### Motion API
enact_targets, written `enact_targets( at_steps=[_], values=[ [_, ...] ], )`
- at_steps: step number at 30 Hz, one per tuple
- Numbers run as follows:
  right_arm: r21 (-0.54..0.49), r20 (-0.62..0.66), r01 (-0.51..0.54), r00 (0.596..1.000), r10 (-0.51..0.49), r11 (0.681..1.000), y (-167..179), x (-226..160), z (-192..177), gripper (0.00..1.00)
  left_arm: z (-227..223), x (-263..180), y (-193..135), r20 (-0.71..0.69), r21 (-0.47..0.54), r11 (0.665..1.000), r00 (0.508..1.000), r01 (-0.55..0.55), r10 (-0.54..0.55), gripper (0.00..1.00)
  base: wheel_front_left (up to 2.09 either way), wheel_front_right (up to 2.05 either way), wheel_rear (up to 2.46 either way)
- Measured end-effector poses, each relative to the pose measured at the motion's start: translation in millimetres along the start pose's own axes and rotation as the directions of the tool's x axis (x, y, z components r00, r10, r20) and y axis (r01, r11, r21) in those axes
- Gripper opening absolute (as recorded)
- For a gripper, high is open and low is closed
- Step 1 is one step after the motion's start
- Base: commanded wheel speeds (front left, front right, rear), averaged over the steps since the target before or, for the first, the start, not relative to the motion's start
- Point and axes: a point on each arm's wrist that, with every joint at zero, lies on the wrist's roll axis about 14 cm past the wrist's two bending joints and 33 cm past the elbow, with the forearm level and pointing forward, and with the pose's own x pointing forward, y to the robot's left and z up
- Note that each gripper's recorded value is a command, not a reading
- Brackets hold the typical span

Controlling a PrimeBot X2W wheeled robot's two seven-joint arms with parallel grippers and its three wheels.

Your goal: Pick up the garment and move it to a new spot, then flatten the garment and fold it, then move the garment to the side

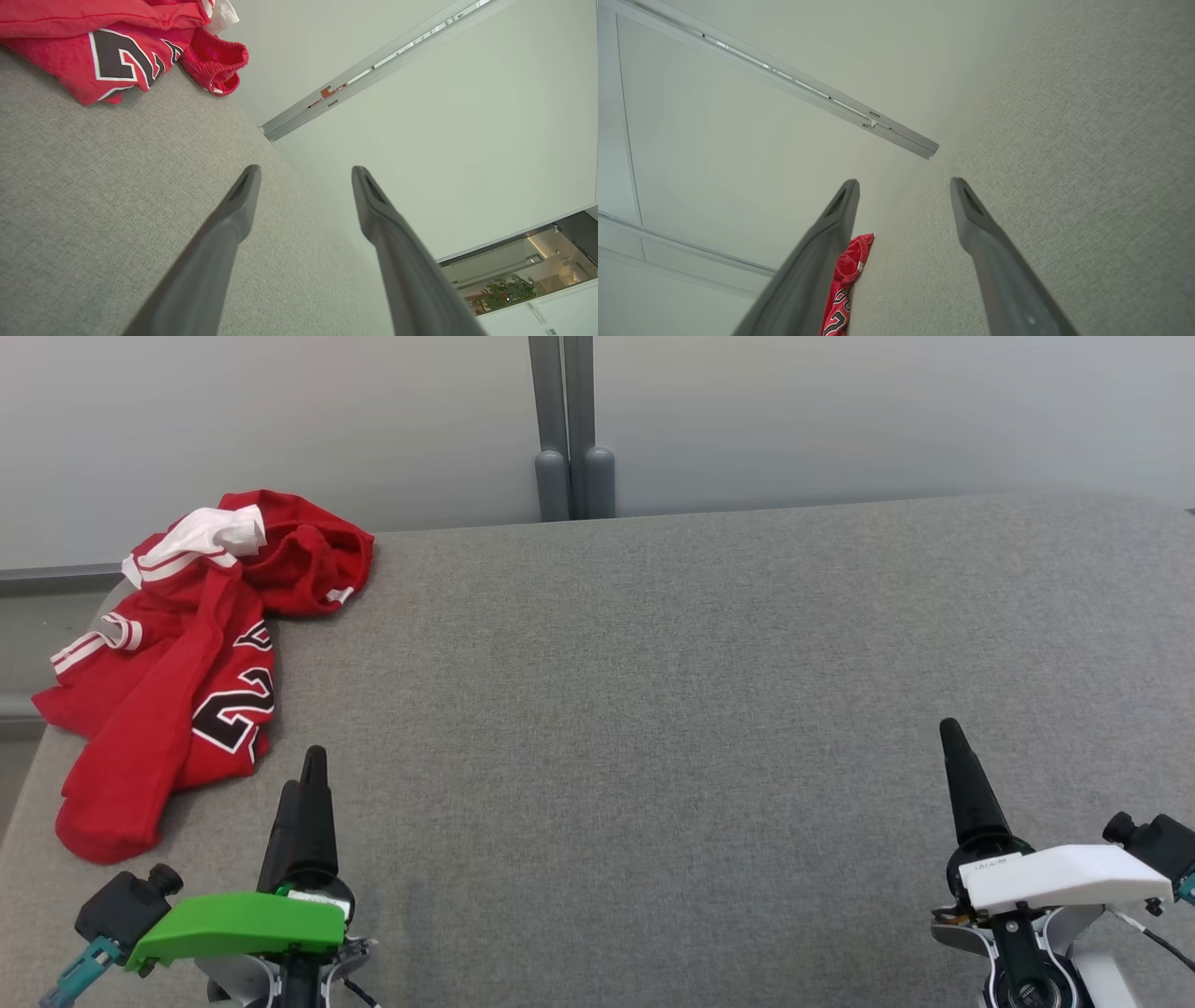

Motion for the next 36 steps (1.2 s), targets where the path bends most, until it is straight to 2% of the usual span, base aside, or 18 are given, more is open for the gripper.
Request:
enact_targets(
  at_steps=[4, 11, 15, 22, 36],
  values=[
    [-0.089, -0.007, -0.024, 1.0, 0.024, 0.996, 6.4, -0.3, -2.2, 1.0, -4.4, -1.8, 0.3, -0.009, 0.067, 0.998, 1.0, -0.001, 0.001, 1.0, 0.0, 0.0, 0.0],
    [-0.242, -0.015, -0.07, 0.998, 0.068, 0.968, 17.9, -0.5, -6.0, 1.0, -10.3, -2.8, -2.1, -0.019, 0.223, 0.975, 1.0, 0.019, -0.015, 1.0, 0.0, 0.0, 0.0],
    [-0.308, -0.027, -0.09, 0.996, 0.086, 0.947, 22.0, -1.2, -9.8, 1.0, -15.0, -4.7, -2.2, -0.032, 0.313, 0.949, 0.999, 0.031, -0.022, 1.0, 0.0, 0.0, 0.0],
    [-0.4, -0.038, -0.114, 0.993, 0.107, 0.909, 26.5, -2.5, -13.6, 1.0, -17.6, -5.9, -3.3, -0.033, 0.405, 0.913, 0.999, 0.041, -0.03, 1.0, 0.0, 0.0, 0.0],
    [-0.548, -0.061, -0.158, 0.987, 0.149, 0.822, 34.7, -6.7, -20.7, 1.0, -24.1, -12.3, -1.5, -0.048, 0.578, 0.813, 0.998, 0.065, -0.046, 1.0, 0.0, 0.0, 0.0]
  ],
)
